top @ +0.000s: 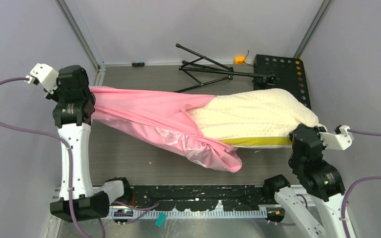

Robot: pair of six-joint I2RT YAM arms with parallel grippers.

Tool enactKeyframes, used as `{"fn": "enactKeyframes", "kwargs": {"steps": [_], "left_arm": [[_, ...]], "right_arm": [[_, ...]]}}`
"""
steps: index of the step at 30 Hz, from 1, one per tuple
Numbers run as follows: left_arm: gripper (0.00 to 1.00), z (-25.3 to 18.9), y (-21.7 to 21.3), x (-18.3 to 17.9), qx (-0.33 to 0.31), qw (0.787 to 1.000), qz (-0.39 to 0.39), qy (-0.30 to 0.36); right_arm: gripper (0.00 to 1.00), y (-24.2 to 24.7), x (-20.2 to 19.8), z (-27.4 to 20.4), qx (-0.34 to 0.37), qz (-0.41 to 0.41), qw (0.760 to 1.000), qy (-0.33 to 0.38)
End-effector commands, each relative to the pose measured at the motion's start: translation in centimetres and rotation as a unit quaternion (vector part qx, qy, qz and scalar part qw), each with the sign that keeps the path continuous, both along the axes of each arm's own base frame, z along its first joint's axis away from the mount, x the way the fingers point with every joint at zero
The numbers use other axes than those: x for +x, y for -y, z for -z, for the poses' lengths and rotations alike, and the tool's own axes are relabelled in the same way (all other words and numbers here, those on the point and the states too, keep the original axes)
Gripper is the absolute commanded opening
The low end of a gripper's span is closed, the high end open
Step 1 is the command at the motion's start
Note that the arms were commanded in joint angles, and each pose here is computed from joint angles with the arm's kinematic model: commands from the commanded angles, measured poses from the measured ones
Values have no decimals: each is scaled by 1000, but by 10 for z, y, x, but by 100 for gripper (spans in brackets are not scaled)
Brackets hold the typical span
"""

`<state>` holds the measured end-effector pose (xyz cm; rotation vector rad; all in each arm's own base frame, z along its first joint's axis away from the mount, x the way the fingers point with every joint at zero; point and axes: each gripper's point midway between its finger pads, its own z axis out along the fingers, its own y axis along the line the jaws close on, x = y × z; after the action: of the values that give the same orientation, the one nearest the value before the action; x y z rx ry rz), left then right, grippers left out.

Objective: Remove the pillowcase from the pillow

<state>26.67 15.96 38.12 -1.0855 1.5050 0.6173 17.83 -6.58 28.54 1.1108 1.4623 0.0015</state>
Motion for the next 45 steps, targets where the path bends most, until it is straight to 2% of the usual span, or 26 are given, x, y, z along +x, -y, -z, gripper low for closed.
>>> {"fn": "enactKeyframes", "kwargs": {"steps": [1, 6, 14, 17, 19, 20, 22, 24, 27, 30, 32, 33, 34, 35, 37, 38, 39, 42, 45], "left_arm": [[0, -4, -39, -27, -47, 988, -117, 88], [0, -1, -45, -41, -59, 980, -153, 109], [0, -2, -47, -38, -52, 981, -152, 109], [0, 1, -44, -25, -56, 985, -121, 109], [0, 5, -32, 6, -67, 992, -33, 102], [0, 9, -18, 26, -82, 991, 29, 101], [0, 22, 12, 57, -120, 980, 131, 94], [0, 36, 40, 77, -141, 967, 200, 67], [0, 51, 85, 90, -99, 958, 271, -1], [10, 65, 125, 94, -47, 941, 326, -77], [25, 76, 147, 94, -22, 924, 361, -127], [42, 84, 162, 93, -11, 907, 390, -157], [63, 89, 176, 90, 0, 892, 411, -189], [78, 94, 190, 84, 17, 875, 428, -225], [85, 98, 213, 70, 61, 844, 447, -291], [94, 102, 225, 63, 81, 826, 457, -321], [98, 103, 236, 56, 98, 810, 469, -338], [100, 108, 265, 32, 131, 757, 513, -382], [100, 122, 303, 2, 92, 677, 616, -393]], "right_arm": [[0, 61, -48, -44, -57, 184, 979, 64], [0, 71, -64, -60, -66, 212, 972, 83], [0, 84, -89, -94, -70, 241, 961, 116], [0, 85, -92, -103, -64, 233, 962, 127], [0, 74, -75, -103, -67, 186, 972, 124], [0, 60, -58, -102, -72, 136, 981, 121], [0, 24, -20, -94, -78, 23, 990, 114], [0, -17, 15, -80, -74, -85, 989, 94], [0, -71, 52, -56, -60, -210, 975, 44], [0, -109, 76, -26, -53, -291, 955, -25], [0, -120, 84, -8, -50, -313, 946, -68], [0, -123, 87, -1, -50, -317, 943, -85], [0, -124, 89, 4, -49, -319, 942, -96], [0, -125, 91, 7, -49, -320, 941, -102], [0, -124, 93, 9, -52, -316, 942, -104], [0, -123, 93, 9, -54, -313, 943, -102], [0, -121, 93, 9, -55, -310, 944, -99], [0, -118, 91, 6, -60, -304, 947, -89], [0, -120, 89, 5, -70, -317, 942, -89]]}}
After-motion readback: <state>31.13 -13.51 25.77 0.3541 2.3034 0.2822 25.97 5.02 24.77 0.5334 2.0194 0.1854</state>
